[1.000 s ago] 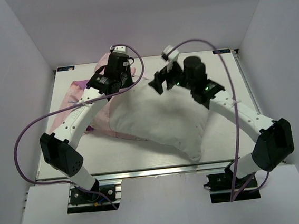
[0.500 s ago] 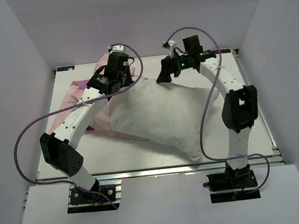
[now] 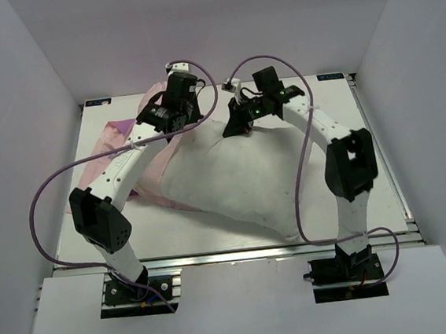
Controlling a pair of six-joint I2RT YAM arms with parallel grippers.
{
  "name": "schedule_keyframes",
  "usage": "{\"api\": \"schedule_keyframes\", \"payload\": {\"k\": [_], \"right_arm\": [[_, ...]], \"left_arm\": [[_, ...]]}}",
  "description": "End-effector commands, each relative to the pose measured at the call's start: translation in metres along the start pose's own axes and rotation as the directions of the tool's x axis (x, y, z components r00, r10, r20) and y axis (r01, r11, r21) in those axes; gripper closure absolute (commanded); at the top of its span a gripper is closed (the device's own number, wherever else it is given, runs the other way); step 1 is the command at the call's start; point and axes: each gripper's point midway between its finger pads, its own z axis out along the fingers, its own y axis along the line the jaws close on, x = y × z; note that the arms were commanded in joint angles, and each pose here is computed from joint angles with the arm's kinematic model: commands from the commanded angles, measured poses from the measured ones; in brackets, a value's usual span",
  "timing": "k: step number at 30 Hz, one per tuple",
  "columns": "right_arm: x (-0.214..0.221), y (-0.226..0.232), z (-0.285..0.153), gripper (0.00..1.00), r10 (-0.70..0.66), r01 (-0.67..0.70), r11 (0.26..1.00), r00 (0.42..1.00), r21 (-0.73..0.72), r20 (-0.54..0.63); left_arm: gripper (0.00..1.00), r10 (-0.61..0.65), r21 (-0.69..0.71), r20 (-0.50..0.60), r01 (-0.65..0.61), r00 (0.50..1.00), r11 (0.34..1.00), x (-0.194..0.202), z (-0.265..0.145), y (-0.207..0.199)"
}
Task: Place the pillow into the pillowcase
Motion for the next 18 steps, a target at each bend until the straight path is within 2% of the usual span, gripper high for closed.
{"api": "schedule_keyframes", "payload": {"k": [1, 2, 3, 5, 6, 8, 9, 11, 12, 14, 16, 17, 18], "right_arm": [[-0.106, 0.073, -0.038, 1.00, -0.351, 0.330, 0.936, 0.895, 0.119, 0.277], [-0.083, 0.073, -0.031, 1.00, -0.357, 0.328, 0.933, 0.894, 0.147, 0.273], [-0.104, 0.103, -0.046, 1.00, -0.437, 0.389, 0.899, 0.832, 0.201, 0.343], [-0.109, 0.116, -0.053, 1.00, -0.496, 0.422, 0.868, 0.755, 0.261, 0.429], [-0.117, 0.127, -0.062, 1.00, -0.447, 0.374, 0.895, 0.757, 0.244, 0.477], [-0.123, 0.131, -0.067, 1.00, -0.438, 0.350, 0.899, 0.742, 0.265, 0.508], [-0.125, 0.139, -0.068, 1.00, -0.471, 0.367, 0.882, 0.694, 0.296, 0.545], [-0.131, 0.135, -0.068, 1.00, -0.487, 0.335, 0.873, 0.655, 0.355, 0.578], [-0.133, 0.122, -0.061, 1.00, -0.462, 0.297, 0.883, 0.684, 0.363, 0.564], [-0.133, 0.098, -0.056, 1.00, -0.439, 0.220, 0.882, 0.705, 0.416, 0.557], [-0.125, 0.070, -0.047, 1.00, -0.441, 0.161, 0.865, 0.694, 0.474, 0.569], [-0.122, 0.059, -0.043, 1.00, -0.451, 0.139, 0.850, 0.692, 0.509, 0.564], [-0.109, 0.039, -0.030, 1.00, -0.429, 0.107, 0.845, 0.721, 0.524, 0.544]], "left_arm": [[1.00, -0.069, 0.121, 0.079, 0.060, 0.994, 0.991, -0.036, -0.018, -0.030], [1.00, -0.076, 0.155, 0.075, 0.063, 0.994, 0.986, -0.038, -0.021, -0.036], [1.00, -0.089, 0.181, 0.085, 0.072, 0.992, 0.981, -0.043, -0.024, -0.042], [1.00, -0.119, 0.232, 0.089, 0.095, 0.989, 0.968, -0.051, -0.032, -0.052], [1.00, -0.125, 0.304, 0.080, 0.095, 0.989, 0.948, -0.055, -0.040, -0.064], [1.00, -0.135, 0.391, 0.062, 0.101, 0.989, 0.915, -0.055, -0.052, -0.079], [1.00, -0.142, 0.459, 0.069, 0.095, 0.987, 0.884, -0.060, -0.066, -0.089], [1.00, -0.130, 0.520, 0.033, 0.094, 0.991, 0.849, -0.045, -0.078, -0.104], [1.00, -0.124, 0.554, 0.026, 0.089, 0.992, 0.828, -0.040, -0.087, -0.112], [1.00, -0.110, 0.611, 0.018, 0.076, 0.994, 0.788, -0.031, -0.111, -0.125], [1.00, -0.089, 0.670, -0.020, 0.080, 0.996, 0.738, -0.011, -0.132, -0.135], [1.00, -0.090, 0.671, -0.037, 0.092, 0.995, 0.735, -0.004, -0.136, -0.133], [1.00, -0.076, 0.658, -0.080, 0.110, 0.994, 0.745, 0.016, -0.131, -0.128]]}}
